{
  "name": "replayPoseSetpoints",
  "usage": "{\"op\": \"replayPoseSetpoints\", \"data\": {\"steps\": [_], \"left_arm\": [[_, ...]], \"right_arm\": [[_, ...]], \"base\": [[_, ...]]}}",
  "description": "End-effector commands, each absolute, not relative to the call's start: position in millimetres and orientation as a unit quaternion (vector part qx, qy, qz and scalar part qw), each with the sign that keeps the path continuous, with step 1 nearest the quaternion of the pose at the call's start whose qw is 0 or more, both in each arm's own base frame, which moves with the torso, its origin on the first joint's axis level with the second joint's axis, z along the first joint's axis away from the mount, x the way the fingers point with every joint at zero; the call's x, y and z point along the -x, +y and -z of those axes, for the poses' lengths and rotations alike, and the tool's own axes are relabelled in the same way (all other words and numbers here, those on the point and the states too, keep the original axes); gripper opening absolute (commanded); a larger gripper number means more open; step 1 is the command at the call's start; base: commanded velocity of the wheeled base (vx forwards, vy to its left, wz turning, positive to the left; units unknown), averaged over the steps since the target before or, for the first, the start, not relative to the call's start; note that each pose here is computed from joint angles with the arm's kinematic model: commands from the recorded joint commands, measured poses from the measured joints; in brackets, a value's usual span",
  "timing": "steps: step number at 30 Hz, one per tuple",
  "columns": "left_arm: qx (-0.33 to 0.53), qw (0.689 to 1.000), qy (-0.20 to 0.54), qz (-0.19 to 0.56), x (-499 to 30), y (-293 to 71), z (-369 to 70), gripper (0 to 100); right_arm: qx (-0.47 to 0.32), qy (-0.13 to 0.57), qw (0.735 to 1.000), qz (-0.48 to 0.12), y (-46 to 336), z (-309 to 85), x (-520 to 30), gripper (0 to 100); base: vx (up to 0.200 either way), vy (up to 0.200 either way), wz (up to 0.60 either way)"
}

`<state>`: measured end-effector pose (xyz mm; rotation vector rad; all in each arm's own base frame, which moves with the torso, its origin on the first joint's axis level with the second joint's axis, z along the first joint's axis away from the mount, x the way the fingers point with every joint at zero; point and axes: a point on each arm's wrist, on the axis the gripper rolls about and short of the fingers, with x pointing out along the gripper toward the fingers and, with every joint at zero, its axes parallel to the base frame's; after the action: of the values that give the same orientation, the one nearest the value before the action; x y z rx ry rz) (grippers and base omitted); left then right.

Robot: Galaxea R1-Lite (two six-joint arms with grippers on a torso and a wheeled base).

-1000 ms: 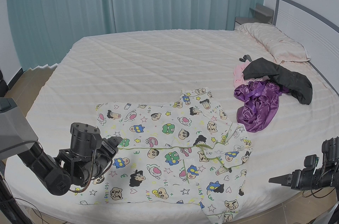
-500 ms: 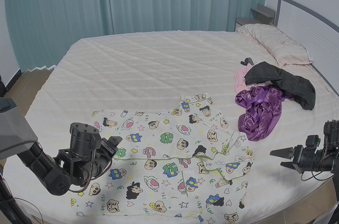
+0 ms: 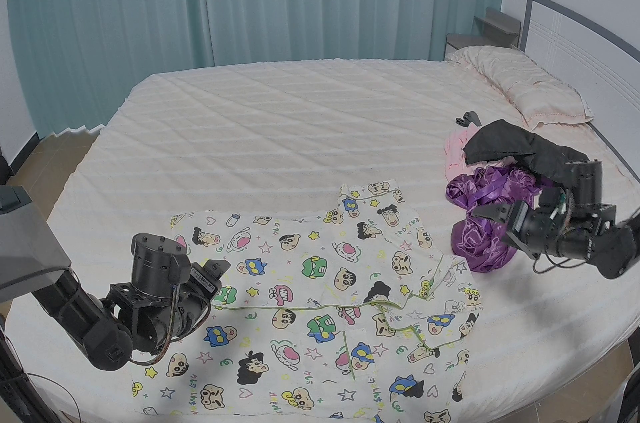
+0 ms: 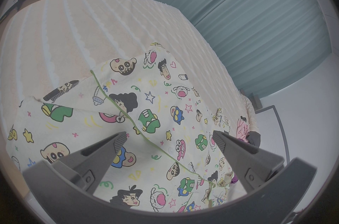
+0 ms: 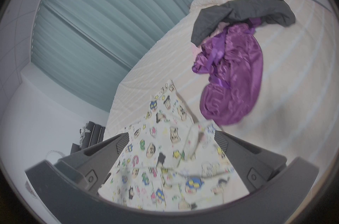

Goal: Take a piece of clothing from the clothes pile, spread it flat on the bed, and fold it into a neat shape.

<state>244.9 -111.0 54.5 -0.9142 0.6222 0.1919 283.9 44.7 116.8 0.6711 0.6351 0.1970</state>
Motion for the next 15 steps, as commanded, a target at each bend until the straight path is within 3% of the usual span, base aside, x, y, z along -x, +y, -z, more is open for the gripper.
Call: {"op": "replayPoseSetpoints", "data": {"steps": [1,15], "left_arm": [[0.432,0.846,0.298,-0.096,-241.5,-108.2,-52.9,100],[0.431,0.845,0.302,-0.099,-233.6,-104.5,-48.5,100]], "right_arm": [[-0.295,0.312,0.901,-0.065,91.1,-78.4,-361.4,100],[-0.277,0.326,0.901,-0.070,136.6,-42.1,-437.9,100]], "base": [[0.000,0.000,0.00],[0.000,0.000,0.00]]}}
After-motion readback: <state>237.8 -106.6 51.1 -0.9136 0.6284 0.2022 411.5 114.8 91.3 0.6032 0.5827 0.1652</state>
